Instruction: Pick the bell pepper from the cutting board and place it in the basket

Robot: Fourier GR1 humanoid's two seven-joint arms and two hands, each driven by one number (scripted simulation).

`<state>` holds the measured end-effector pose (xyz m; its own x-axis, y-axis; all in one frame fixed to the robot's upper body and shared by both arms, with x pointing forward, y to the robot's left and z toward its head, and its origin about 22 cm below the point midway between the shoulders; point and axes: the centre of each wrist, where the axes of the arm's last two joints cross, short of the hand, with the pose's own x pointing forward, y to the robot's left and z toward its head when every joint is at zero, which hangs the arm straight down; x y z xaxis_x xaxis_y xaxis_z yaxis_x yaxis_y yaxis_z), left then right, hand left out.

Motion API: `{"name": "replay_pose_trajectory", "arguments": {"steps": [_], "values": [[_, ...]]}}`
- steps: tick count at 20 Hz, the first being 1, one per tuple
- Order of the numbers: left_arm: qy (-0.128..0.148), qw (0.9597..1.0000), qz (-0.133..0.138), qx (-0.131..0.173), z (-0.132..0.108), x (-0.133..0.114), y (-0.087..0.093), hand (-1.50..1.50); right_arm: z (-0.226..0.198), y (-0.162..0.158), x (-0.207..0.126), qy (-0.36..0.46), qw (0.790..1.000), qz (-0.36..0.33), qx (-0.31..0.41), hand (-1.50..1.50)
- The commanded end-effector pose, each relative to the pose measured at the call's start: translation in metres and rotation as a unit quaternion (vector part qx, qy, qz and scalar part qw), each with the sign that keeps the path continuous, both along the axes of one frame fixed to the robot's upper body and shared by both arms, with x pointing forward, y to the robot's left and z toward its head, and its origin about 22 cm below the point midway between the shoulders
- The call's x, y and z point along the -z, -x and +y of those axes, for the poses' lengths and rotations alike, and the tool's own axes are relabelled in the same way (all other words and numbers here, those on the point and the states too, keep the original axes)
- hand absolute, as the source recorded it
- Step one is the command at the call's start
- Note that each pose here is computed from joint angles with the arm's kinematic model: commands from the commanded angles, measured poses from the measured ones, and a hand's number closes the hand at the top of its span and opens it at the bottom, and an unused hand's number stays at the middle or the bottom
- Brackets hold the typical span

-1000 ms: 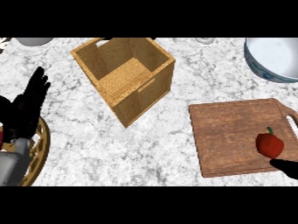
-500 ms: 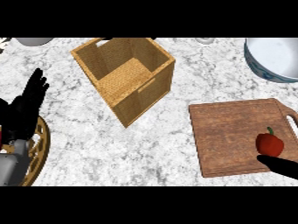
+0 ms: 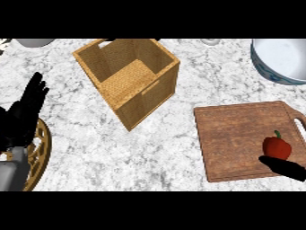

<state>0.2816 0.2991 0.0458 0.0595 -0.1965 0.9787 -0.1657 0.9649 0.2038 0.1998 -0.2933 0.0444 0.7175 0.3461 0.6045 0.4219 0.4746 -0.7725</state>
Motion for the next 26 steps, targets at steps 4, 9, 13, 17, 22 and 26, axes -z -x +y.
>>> {"name": "replay_pose_trajectory", "arguments": {"steps": [4, 9, 13, 17, 22, 26], "values": [[0.002, 1.0000, 0.003, -0.002, 0.013, -0.007, -0.014, 0.00, 0.017, 0.004, 0.007, -0.004, 1.000, 0.014, 0.007, -1.50], [0.004, 0.9999, 0.008, -0.004, -0.001, 0.001, 0.008, 0.00, 0.010, -0.002, 0.043, 0.006, 0.999, 0.045, 0.014, -1.50], [-0.007, 0.9999, 0.000, -0.008, -0.013, -0.004, -0.010, 0.00, -0.001, -0.024, 0.046, 0.005, 0.999, 0.043, 0.011, -1.50], [0.002, 1.0000, 0.000, 0.002, 0.003, 0.002, 0.002, 0.00, -0.012, -0.017, 0.040, 0.005, 0.998, 0.056, 0.009, -1.50], [0.004, 1.0000, 0.001, -0.003, -0.011, -0.008, 0.001, 0.00, -0.008, -0.010, 0.057, -0.004, 0.998, 0.055, 0.011, -1.50], [0.002, 1.0000, 0.000, -0.006, -0.006, 0.001, -0.008, 0.00, -0.016, -0.025, 0.056, -0.009, 0.998, 0.068, 0.018, -1.50]]}}
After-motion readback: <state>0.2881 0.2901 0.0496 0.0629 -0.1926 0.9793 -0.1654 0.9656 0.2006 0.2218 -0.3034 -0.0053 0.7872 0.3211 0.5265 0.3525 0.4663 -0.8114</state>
